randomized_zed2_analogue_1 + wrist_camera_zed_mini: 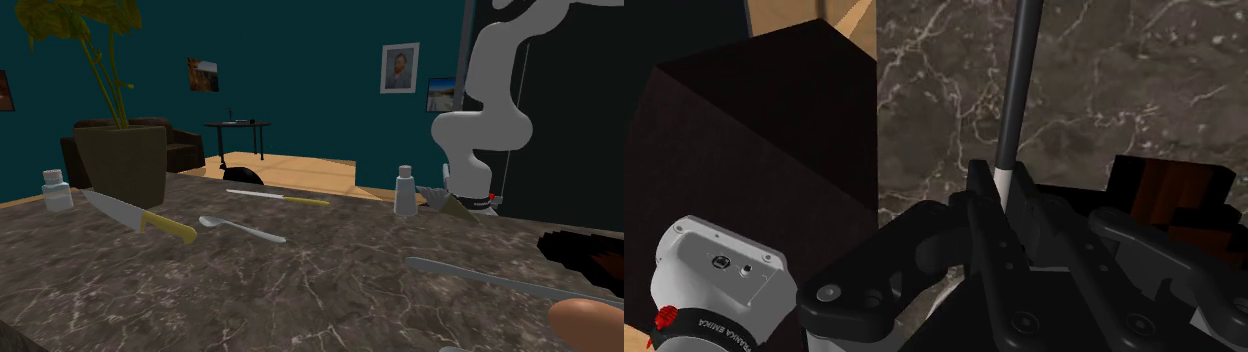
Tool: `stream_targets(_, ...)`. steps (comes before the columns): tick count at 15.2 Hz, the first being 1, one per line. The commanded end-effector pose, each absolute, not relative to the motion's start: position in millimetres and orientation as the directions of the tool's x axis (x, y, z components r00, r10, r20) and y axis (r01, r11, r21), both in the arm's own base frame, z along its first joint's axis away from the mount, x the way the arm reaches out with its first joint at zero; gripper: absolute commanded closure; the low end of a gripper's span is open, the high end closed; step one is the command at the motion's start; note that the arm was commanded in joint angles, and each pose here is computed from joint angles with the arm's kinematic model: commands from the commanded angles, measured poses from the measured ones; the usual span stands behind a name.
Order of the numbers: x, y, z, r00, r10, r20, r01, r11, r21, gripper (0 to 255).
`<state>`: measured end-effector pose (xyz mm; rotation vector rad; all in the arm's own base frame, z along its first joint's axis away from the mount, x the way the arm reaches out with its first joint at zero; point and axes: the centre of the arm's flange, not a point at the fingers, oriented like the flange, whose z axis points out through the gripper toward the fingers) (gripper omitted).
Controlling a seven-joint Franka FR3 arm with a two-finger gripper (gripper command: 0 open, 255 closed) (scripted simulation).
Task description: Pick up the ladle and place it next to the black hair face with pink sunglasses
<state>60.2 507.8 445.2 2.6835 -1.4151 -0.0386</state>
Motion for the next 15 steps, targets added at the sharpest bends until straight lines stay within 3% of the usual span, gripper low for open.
stream_targets(1,42.7,528.0,449.3,0.563,-0.826,0.026,-0.823,-0.558,0.105,255)
stream_targets(8,-16.5,600.5,449.4,0.563,-0.826,0.026,-0.823,-0.558,0.105,255)
stream_targets(15,-16.5,600.5,412.5,0.563,-0.826,0.026,-0.823,-0.558,0.105,255)
